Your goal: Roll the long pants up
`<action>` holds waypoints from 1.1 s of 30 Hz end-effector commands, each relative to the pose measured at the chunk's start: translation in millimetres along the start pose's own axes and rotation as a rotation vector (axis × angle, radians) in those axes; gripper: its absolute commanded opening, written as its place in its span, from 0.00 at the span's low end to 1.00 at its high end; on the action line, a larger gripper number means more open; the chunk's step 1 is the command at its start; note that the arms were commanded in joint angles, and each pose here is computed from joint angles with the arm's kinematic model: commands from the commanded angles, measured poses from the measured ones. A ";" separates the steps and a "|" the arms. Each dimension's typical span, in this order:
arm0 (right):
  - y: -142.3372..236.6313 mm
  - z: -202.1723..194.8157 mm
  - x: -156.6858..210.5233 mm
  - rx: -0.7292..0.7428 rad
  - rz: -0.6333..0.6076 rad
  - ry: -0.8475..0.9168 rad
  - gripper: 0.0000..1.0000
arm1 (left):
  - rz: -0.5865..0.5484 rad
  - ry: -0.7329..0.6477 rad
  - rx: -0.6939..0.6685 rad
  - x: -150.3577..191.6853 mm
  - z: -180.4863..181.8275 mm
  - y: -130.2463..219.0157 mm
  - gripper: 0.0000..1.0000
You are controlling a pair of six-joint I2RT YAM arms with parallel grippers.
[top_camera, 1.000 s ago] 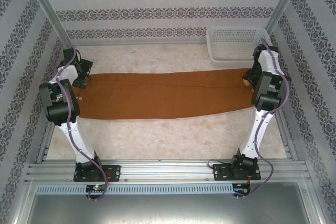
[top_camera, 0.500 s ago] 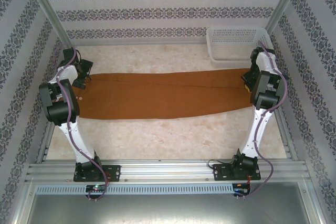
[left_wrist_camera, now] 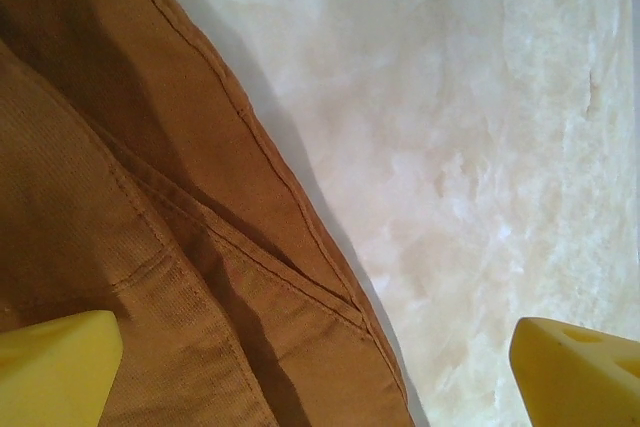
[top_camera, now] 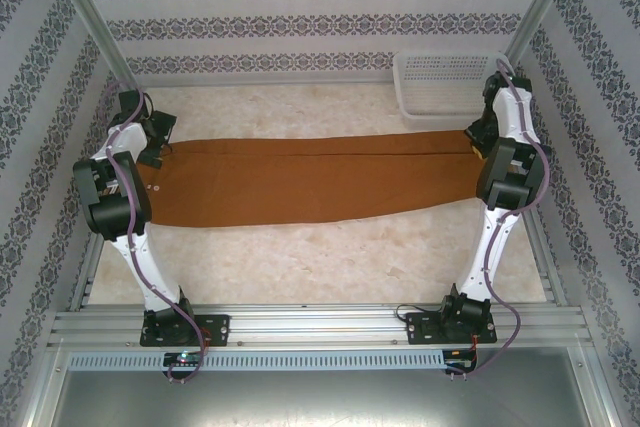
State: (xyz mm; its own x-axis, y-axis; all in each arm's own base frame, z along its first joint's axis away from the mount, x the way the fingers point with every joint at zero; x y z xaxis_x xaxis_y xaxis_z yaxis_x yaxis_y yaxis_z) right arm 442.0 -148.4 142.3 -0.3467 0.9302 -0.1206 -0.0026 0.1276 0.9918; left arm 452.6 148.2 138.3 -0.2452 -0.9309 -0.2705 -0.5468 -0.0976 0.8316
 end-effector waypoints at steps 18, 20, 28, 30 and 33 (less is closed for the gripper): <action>15.6 37.7 -15.2 -0.148 -0.034 0.054 0.00 | -0.081 -0.022 0.029 -11.4 -17.4 57.7 1.00; 10.1 44.1 -13.8 -0.163 -0.032 0.071 0.00 | -0.089 -0.024 0.025 -11.7 -16.6 60.6 1.00; -0.5 69.2 -8.4 -0.236 -0.054 0.154 0.00 | -0.111 -0.030 0.007 -12.2 -13.4 67.5 1.00; 0.5 72.8 -7.5 -0.252 -0.058 0.157 0.00 | -0.115 -0.031 0.007 -12.4 -13.6 69.9 1.00; 3.8 76.4 -9.0 -0.276 -0.072 0.165 0.00 | -0.119 -0.032 0.005 -12.7 -13.4 70.9 1.00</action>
State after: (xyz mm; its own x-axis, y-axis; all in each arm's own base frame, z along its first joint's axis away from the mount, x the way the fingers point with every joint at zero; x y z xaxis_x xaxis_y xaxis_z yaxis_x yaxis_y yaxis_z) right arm 492.3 -137.7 135.2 -0.4566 0.8787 -0.1389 -0.1501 0.0778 0.9856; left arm 435.0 149.0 193.7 -0.1979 -0.9146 -0.3526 -0.5836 -0.1790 0.7921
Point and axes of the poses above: each hand's point on the last joint's axis, 136 mm out from that joint toward the fingers, its own y axis back along the fingers, its own z axis along the line the jaws close on, x = y × z, the point moved 7 cm from there along y, back along the fingers, and after that the axes turned 5 degrees about -y, right-handed, at the moved point
